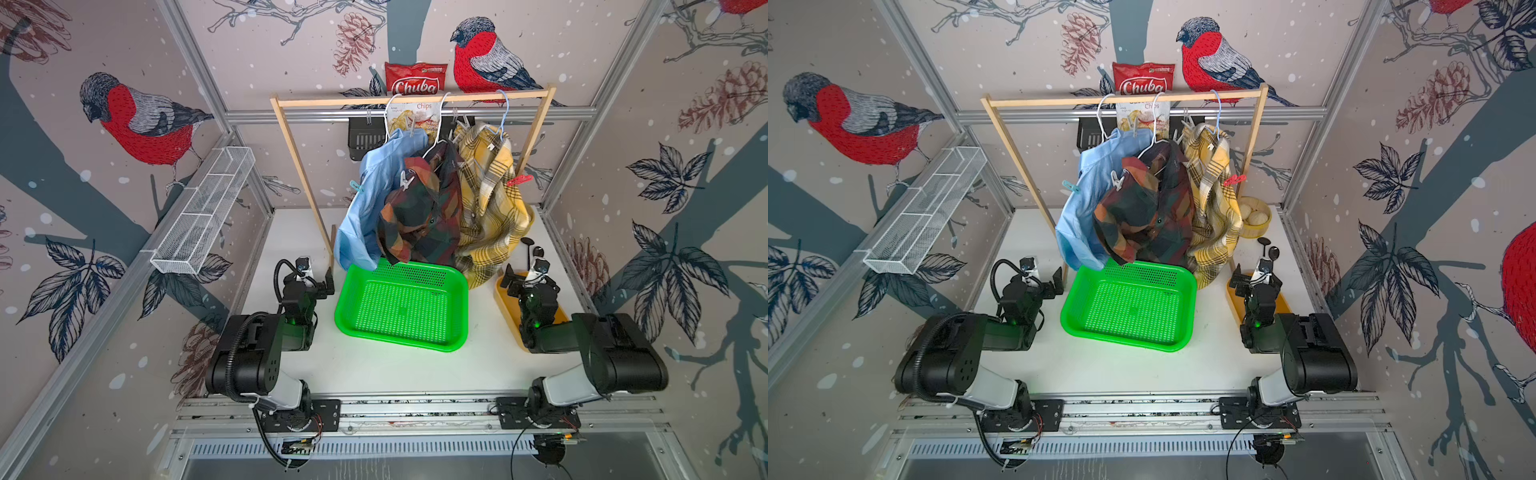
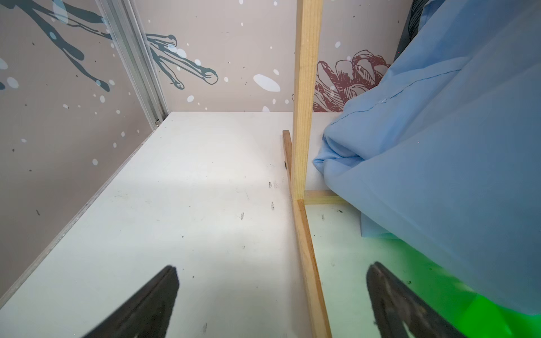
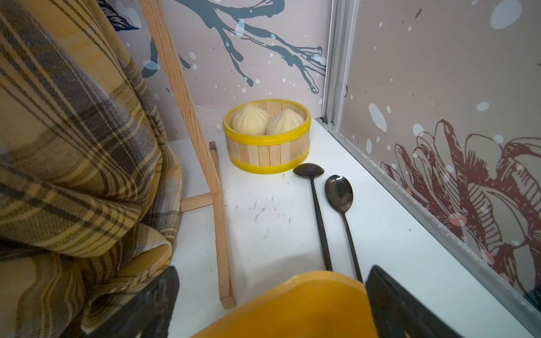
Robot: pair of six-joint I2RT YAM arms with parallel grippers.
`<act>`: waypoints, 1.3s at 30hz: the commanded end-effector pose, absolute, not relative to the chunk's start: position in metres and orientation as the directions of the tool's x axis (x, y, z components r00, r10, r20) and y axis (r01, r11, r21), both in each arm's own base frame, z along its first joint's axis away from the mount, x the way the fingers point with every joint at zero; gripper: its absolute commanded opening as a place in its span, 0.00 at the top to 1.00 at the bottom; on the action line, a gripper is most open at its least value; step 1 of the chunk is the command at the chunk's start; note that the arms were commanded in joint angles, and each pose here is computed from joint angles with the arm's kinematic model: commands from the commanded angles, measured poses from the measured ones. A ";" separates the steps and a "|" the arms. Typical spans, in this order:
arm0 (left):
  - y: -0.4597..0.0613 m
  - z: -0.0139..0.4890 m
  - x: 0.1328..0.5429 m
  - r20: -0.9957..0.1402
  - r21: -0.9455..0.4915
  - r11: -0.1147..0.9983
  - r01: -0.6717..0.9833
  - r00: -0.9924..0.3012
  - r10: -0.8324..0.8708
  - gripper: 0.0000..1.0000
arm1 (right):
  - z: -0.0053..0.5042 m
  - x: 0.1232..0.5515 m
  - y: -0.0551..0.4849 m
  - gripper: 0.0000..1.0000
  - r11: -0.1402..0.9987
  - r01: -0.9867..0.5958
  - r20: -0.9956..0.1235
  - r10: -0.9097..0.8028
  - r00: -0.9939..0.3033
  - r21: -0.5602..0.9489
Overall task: Remove the clothespins securing long-sleeve shirts to the hanger
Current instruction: Pick up the hanger from the clothesline.
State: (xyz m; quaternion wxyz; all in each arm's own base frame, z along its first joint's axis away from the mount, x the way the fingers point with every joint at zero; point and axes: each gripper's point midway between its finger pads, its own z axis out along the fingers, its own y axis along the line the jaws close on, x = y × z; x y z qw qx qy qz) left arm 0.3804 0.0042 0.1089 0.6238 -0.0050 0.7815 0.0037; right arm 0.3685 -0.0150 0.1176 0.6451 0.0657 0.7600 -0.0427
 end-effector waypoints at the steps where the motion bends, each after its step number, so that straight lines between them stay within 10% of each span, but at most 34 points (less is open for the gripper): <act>1: 0.005 0.123 0.383 -0.986 0.002 1.000 -0.021 -0.164 -0.001 0.01 | 0.126 0.372 -0.016 0.00 0.989 0.144 -0.990 0.051 -0.131 0.032; 33: 0.005 0.124 0.383 -0.986 -0.001 1.000 -0.020 -0.164 -0.005 0.01 | 0.125 0.373 -0.019 0.00 0.991 0.125 -0.988 0.075 -0.137 0.058; 39: 0.022 0.152 0.386 -0.979 -0.023 0.992 -0.122 -0.197 -0.047 0.01 | 0.158 0.392 -0.036 0.00 0.944 0.329 -0.976 0.079 -0.204 0.007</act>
